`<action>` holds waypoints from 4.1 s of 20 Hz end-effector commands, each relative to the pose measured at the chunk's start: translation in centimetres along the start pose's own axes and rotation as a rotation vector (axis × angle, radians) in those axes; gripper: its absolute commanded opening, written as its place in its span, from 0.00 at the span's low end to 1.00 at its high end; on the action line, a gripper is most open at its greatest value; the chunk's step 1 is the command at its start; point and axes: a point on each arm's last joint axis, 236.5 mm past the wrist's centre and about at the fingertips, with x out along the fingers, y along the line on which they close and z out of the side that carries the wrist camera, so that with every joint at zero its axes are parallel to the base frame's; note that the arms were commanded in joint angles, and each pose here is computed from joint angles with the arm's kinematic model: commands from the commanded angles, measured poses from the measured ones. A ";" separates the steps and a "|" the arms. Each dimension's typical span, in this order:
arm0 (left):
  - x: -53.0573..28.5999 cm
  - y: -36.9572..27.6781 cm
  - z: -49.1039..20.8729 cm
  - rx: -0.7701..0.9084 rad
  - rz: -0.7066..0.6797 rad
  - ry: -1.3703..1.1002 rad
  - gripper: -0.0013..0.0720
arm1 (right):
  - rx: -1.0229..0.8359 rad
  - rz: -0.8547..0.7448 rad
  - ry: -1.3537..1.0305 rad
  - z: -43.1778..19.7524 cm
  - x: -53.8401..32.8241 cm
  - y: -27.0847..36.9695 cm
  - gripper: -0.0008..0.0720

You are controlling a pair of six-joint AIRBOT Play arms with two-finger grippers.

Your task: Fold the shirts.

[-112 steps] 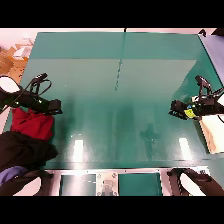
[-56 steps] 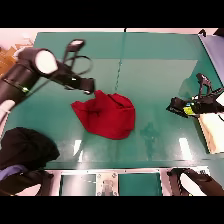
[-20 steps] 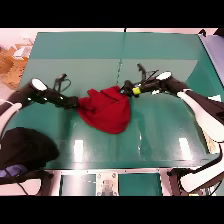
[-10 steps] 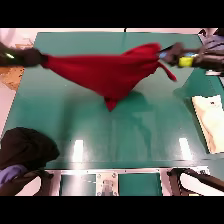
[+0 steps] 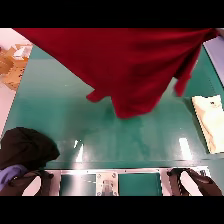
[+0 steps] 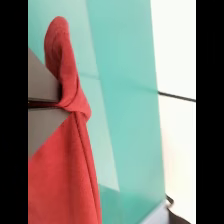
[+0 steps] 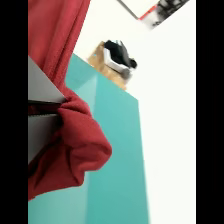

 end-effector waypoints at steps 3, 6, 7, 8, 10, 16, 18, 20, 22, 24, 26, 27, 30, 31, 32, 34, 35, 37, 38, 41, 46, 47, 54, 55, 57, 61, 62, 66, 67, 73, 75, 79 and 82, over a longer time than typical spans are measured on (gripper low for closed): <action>1.6 0.1 -2.2 -0.039 -0.042 0.086 0.04 | 0.050 -0.010 0.060 -1.1 2.5 -2.8 0.04; 6.6 3.7 -9.4 -0.159 -0.034 0.265 0.04 | 0.142 -0.006 0.247 -7.0 8.7 -6.9 0.04; 8.7 5.1 -13.0 -0.184 -0.032 0.335 0.04 | 0.164 -0.013 0.311 -9.5 11.0 -8.2 0.04; 10.7 6.1 -16.7 -0.207 -0.033 0.397 0.04 | 0.193 -0.020 0.373 -12.4 13.6 -9.6 0.04; 14.7 7.9 -24.6 -0.251 -0.014 0.502 0.04 | 0.268 -0.025 0.488 -18.6 18.1 -11.7 0.04; 21.3 12.1 -39.1 -0.345 0.085 0.680 0.04 | 0.447 -0.103 0.713 -32.2 23.0 -16.4 0.07; 21.2 12.7 -41.2 -0.350 0.088 0.732 0.04 | 0.497 -0.116 0.701 -30.3 21.7 -18.0 0.42; 21.2 13.1 -41.0 -0.348 0.096 0.728 0.04 | 0.561 -0.114 0.696 -27.0 18.7 -19.2 0.41; 21.0 12.6 -40.8 -0.342 0.075 0.746 0.05 | 0.590 -0.144 0.721 -25.0 14.7 -20.4 0.40; 20.5 11.8 -41.0 -0.349 0.044 0.783 0.05 | 0.594 -0.250 0.768 -25.3 10.2 -21.7 0.39; 19.7 11.3 -41.7 -0.341 0.026 0.828 0.05 | 0.628 -0.362 0.818 -27.8 6.1 -21.7 0.40; 19.5 11.1 -41.9 -0.344 0.018 0.843 0.05 | 0.669 -0.399 0.853 -30.0 4.1 -20.7 0.41; 19.3 11.0 -42.0 -0.341 0.015 0.854 0.05 | 0.777 -0.456 0.928 -38.0 0.4 -17.8 0.59; 19.3 11.0 -42.0 -0.341 0.015 0.853 0.05 | 0.815 -0.460 0.942 -40.8 -0.2 -16.9 0.59; 19.2 10.9 -42.1 -0.342 0.013 0.856 0.05 | 0.862 -0.456 0.946 -43.0 -0.1 -15.9 0.59; 19.1 10.8 -42.2 -0.344 0.008 0.864 0.05 | 0.892 -0.435 0.924 -46.2 1.0 -14.2 0.59; 19.1 10.8 -42.2 -0.344 0.008 0.865 0.04 | 0.892 -0.427 0.916 -47.2 1.8 -13.6 0.59; 19.1 10.8 -42.2 -0.344 0.008 0.865 0.05 | 0.866 -0.424 0.897 -48.1 3.7 -13.0 0.59; 19.1 10.7 -42.2 -0.345 0.007 0.866 0.04 | 0.853 -0.427 0.893 -48.4 4.5 -13.0 0.58; 18.9 10.6 -42.3 -0.349 0.004 0.872 0.05 | 0.813 -0.430 0.885 -48.4 6.2 -13.7 0.37; 18.0 9.9 -42.5 -0.344 -0.027 0.929 0.05 | 0.708 -0.386 0.943 -44.7 4.6 -15.9 0.05; 17.6 9.6 -42.3 -0.332 -0.041 0.950 0.13 | 0.700 -0.431 0.944 -43.4 3.1 -17.6 0.05; 14.5 6.8 -39.5 -0.320 -0.158 1.110 0.86 | 0.751 -0.643 0.796 -36.7 -5.2 -26.3 0.04; 13.9 7.3 -39.9 -0.314 -0.134 1.138 0.86 | 0.750 -0.654 0.788 -36.5 -5.6 -26.8 0.05; 12.9 9.8 -41.1 -0.270 -0.022 1.193 0.86 | 0.735 -0.668 0.780 -36.4 -6.1 -27.5 0.04; 12.9 15.6 -40.7 -0.299 0.160 1.123 0.85 | 0.733 -0.695 0.766 -36.2 -6.9 -28.4 0.05; 12.9 16.4 -40.6 -0.375 0.152 1.097 0.84 | 0.735 -0.698 0.761 -36.1 -6.9 -28.5 0.04; 11.4 15.6 -43.9 -0.492 0.007 1.191 0.85 | 0.734 -0.700 0.752 -36.0 -6.9 -28.7 0.04; 11.8 14.6 -44.9 -0.514 -0.034 1.206 0.85 | 0.735 -0.699 0.750 -36.0 -6.8 -28.6 0.05; 15.0 8.6 -47.8 -0.602 -0.256 1.213 0.85 | 0.737 -0.698 0.750 -36.0 -6.8 -28.6 0.04; 14.6 7.4 -48.9 -0.594 -0.281 1.267 0.85 | 0.734 -0.697 0.750 -36.0 -6.8 -28.6 0.05; 13.9 7.2 -48.7 -0.600 -0.312 1.294 0.47 | 0.734 -0.697 0.750 -36.0 -6.8 -28.6 0.04; 14.4 8.1 -47.4 -0.592 -0.314 1.266 0.04 | 0.735 -0.695 0.751 -36.0 -6.8 -28.6 0.05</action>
